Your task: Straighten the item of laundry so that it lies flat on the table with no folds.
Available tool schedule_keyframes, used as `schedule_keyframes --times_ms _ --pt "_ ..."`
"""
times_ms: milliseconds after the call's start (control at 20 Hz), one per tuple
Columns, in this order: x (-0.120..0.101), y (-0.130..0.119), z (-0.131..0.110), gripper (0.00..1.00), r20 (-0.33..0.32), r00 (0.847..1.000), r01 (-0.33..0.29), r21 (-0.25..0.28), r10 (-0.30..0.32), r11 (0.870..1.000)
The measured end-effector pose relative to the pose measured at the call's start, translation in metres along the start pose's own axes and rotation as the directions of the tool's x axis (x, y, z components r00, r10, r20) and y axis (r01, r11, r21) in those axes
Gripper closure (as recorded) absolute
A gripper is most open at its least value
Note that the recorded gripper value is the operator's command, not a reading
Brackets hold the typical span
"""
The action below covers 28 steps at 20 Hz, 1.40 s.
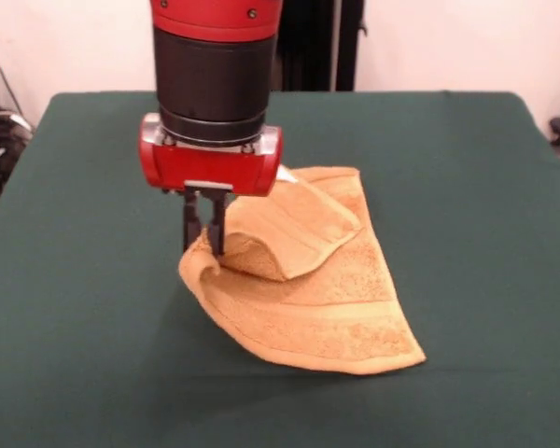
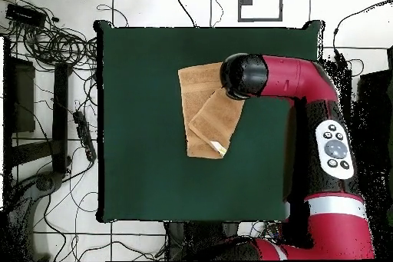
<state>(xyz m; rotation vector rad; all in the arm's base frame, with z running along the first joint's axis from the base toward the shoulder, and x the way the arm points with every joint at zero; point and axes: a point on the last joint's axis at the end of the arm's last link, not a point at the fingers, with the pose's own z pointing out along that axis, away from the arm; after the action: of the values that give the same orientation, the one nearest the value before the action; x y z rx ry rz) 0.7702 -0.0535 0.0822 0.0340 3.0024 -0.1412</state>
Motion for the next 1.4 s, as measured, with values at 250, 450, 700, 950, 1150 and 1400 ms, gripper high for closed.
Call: schedule_keyframes --times_ms 250,450,700,950,1150,1400 --pt "-0.018 -0.007 -0.006 1.0 0.014 1.0 0.023 0.013 -0.023 1.0" --pt "-0.033 -0.007 -0.009 0.0 0.032 0.999 0.019 0.008 -0.019 1.0" --pt "-0.047 -0.001 -0.012 0.0 0.06 0.998 0.018 -0.006 -0.017 1.0" --pt "-0.051 0.001 -0.013 0.0 0.068 0.998 0.018 -0.013 -0.017 1.0" --pt "-0.051 -0.002 -0.013 0.0 0.07 0.997 0.014 -0.018 -0.013 1.0" --pt "-0.047 -0.008 -0.013 0.0 0.063 0.998 0.011 -0.015 -0.01 1.0"
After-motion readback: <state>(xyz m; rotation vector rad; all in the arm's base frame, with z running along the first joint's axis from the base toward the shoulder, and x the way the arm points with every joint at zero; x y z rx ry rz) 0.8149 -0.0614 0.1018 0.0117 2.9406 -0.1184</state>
